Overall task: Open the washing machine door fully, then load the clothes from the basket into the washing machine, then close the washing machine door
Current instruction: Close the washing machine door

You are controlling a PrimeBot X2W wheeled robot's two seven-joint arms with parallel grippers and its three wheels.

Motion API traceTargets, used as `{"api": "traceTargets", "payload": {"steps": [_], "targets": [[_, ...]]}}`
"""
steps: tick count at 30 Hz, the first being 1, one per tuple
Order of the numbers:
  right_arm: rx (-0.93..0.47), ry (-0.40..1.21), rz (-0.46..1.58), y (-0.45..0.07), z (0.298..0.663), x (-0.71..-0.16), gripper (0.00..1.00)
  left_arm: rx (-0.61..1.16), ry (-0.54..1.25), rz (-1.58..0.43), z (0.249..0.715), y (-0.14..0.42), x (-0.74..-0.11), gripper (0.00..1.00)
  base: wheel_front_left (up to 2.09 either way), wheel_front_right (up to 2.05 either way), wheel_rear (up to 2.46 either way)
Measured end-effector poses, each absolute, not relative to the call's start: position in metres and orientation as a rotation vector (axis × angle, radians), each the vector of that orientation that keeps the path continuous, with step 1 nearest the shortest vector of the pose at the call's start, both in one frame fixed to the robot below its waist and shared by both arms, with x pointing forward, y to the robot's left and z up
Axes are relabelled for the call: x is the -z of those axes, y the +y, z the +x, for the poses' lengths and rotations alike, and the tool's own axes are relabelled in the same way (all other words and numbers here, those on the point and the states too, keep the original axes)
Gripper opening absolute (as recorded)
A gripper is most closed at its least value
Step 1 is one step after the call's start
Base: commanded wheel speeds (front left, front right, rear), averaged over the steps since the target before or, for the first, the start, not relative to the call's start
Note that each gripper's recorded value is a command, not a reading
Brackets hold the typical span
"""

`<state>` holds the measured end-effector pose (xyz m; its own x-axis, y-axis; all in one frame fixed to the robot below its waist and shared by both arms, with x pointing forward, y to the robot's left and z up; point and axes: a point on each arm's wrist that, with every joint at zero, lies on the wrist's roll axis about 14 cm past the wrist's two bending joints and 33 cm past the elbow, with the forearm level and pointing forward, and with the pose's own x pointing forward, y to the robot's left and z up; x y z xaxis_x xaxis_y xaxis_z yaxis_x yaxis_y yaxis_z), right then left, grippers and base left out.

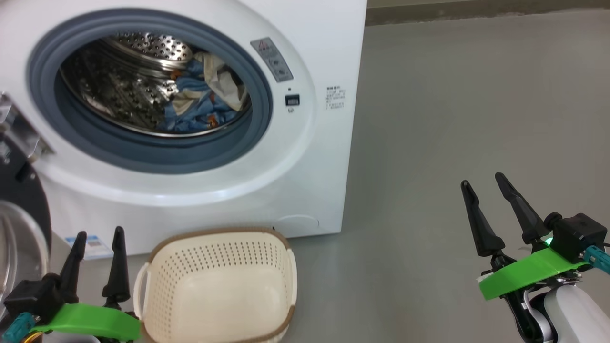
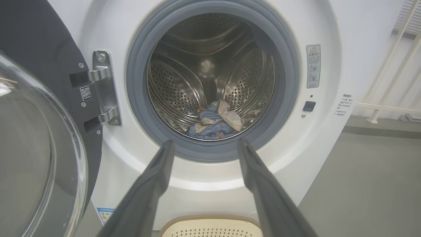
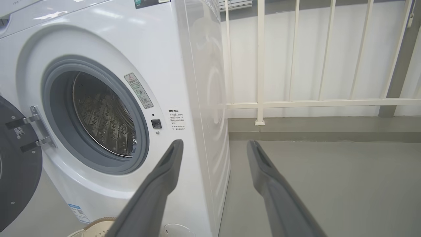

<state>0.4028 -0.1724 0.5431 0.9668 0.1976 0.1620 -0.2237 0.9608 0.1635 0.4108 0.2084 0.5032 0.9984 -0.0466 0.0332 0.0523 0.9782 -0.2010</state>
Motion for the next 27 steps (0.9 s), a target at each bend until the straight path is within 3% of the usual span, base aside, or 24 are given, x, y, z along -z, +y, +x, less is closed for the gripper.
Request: {"api": "traceTargets", "payload": {"steps": [11,27], "targets": [[-0.210,-0.145,0.181,-0.1737,0.4023,-0.5431,1.00,0.050,-0.030,-0.214,0.4107,0.2076,-0.5039,1.00,-1.40,1.40,0.00],[-0.202,-0.147,0.183,-0.1764,0.4005,-0.5437,1.00,0.058,-0.033,-0.214,0.4119,0.2051,-0.5052,1.00,-0.10,0.10,0.00]]}}
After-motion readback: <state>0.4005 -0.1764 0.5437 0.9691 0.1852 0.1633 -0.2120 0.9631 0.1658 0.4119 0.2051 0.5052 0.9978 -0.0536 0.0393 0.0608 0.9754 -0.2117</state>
